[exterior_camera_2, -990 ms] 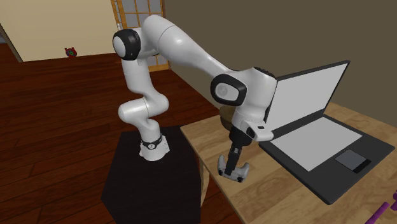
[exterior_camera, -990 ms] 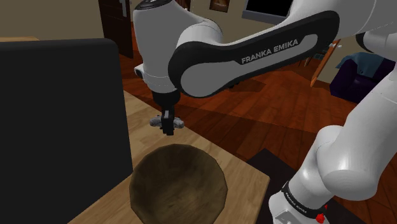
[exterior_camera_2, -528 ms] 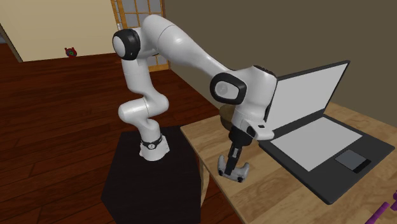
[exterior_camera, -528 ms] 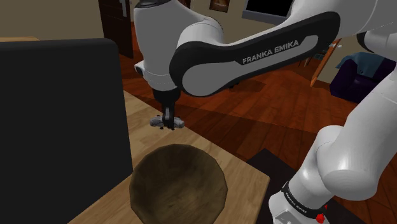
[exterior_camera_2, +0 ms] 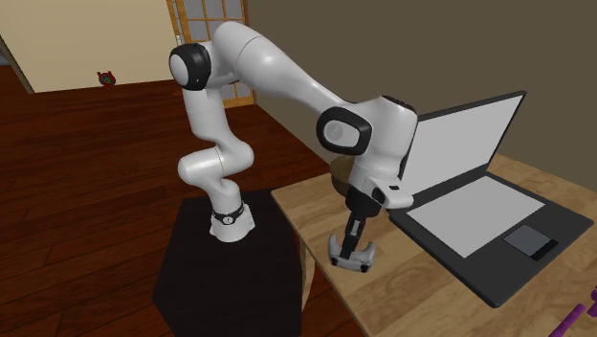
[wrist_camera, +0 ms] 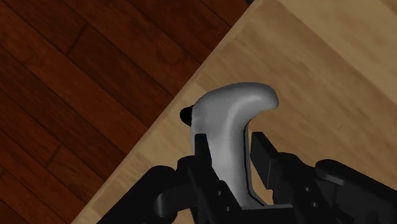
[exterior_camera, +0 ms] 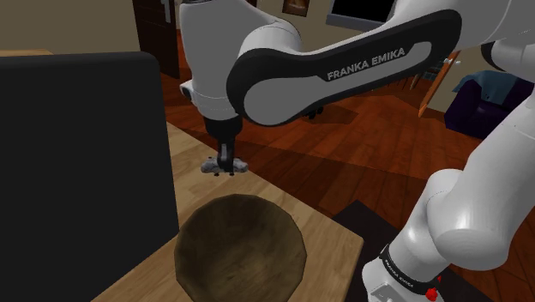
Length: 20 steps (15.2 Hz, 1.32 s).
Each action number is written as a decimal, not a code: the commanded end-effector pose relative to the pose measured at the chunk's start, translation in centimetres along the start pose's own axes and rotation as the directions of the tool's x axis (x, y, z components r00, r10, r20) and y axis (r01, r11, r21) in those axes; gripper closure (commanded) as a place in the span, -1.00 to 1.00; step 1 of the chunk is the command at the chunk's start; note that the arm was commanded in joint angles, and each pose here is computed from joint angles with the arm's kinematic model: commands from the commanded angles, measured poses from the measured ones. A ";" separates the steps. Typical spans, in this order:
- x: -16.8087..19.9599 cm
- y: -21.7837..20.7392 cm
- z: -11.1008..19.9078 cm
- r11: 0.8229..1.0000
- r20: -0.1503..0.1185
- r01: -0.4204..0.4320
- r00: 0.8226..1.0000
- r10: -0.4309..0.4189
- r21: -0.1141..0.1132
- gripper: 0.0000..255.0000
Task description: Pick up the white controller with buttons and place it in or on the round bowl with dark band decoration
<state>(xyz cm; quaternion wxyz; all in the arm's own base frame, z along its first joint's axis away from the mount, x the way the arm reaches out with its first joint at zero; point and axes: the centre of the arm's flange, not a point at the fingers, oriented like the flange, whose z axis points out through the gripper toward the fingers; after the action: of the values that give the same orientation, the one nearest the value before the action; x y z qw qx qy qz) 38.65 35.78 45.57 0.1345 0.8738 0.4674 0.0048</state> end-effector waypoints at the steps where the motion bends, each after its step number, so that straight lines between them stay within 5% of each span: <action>1: -0.1 -0.3 0.6 1.000 0.015 0.006 1.000 -0.006 0.011 1.00; 7: -0.3 0.3 -1.5 1.000 0.012 0.006 1.000 -0.006 0.010 1.00; 8: -0.3 0.3 -1.5 1.000 0.012 0.006 1.000 -0.006 0.010 -1.00; 9: -0.2 2.8 -1.4 0.979 -0.067 0.169 0.985 -0.162 0.116 -1.00; 10: 0.4 5.3 -1.1 0.920 -0.161 0.332 0.939 -0.303 0.205 -1.00; 11: 1.0 6.9 -0.8 0.861 -0.232 0.441 0.892 -0.388 0.256 -1.00; 20: 1.4 5.5 3.0 0.861 -0.232 0.441 0.892 -0.388 0.256 -1.00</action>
<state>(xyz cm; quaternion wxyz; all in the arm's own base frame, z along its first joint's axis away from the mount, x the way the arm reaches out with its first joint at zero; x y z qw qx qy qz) 44.36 33.35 44.03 -0.0432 0.7589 0.6495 -0.0204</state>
